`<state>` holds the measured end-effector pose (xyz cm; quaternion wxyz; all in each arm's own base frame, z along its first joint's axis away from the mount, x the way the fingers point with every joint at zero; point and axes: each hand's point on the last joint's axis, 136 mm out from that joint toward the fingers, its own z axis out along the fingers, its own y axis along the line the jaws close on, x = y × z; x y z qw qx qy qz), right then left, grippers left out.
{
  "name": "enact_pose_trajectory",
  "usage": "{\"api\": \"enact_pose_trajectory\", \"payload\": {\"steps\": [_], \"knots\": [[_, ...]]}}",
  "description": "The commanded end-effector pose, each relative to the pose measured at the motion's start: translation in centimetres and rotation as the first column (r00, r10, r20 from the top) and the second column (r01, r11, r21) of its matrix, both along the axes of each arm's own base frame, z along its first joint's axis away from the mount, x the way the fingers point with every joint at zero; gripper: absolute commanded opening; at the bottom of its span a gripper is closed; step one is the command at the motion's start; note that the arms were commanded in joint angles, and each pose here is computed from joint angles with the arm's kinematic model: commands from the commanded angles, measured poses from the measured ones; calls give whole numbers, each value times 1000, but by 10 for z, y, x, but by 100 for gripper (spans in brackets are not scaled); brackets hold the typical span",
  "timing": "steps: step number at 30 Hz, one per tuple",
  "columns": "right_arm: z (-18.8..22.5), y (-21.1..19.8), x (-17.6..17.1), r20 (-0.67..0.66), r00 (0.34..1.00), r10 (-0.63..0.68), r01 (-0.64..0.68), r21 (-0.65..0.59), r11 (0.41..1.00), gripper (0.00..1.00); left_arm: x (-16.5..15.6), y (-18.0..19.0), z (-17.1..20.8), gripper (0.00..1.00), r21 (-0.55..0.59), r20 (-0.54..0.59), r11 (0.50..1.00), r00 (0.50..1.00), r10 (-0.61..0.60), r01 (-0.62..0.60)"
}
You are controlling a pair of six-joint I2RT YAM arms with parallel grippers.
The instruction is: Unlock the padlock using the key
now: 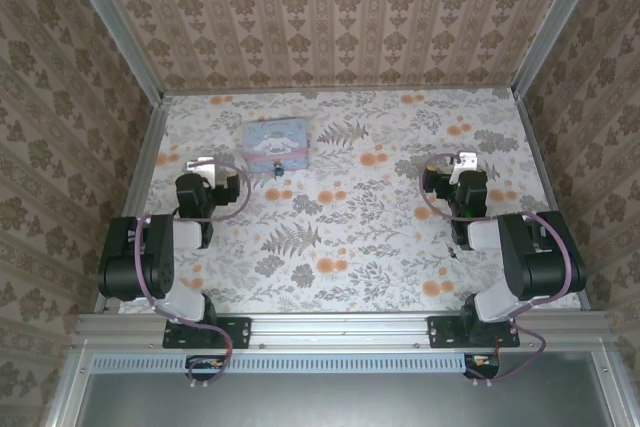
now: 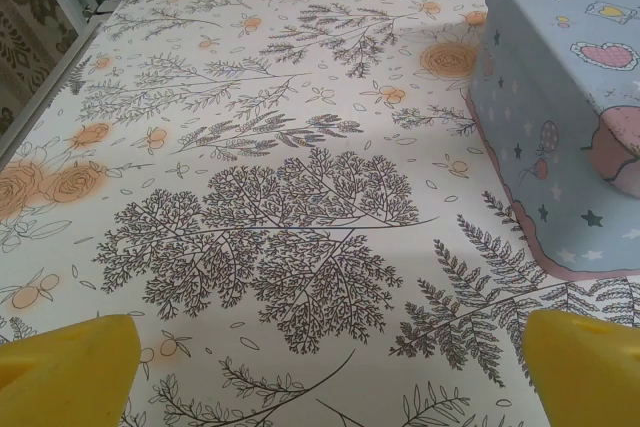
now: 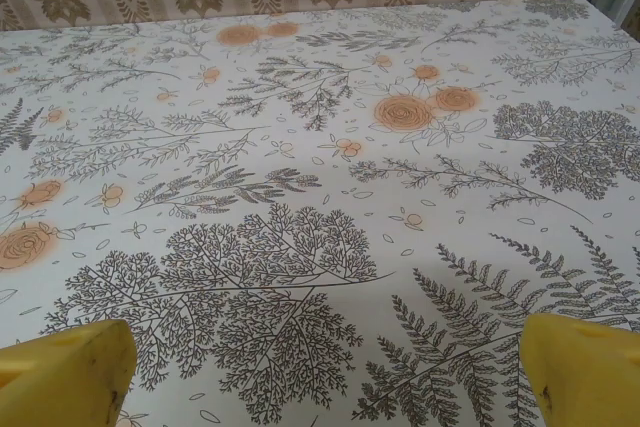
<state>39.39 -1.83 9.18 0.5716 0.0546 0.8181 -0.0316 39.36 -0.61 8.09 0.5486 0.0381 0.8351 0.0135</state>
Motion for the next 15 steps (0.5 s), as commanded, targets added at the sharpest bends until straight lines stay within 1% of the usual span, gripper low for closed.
{"api": "enact_pose_trajectory", "payload": {"steps": [1,15], "knots": [[7,5,4,21,1000,23,-24,3,1000,100,6,-1,13,100,14,44,1000,999,-21,20],[7,6,4,20,999,25,-25,4,1000,100,6,-1,13,100,10,42,1000,999,-19,19]]}}
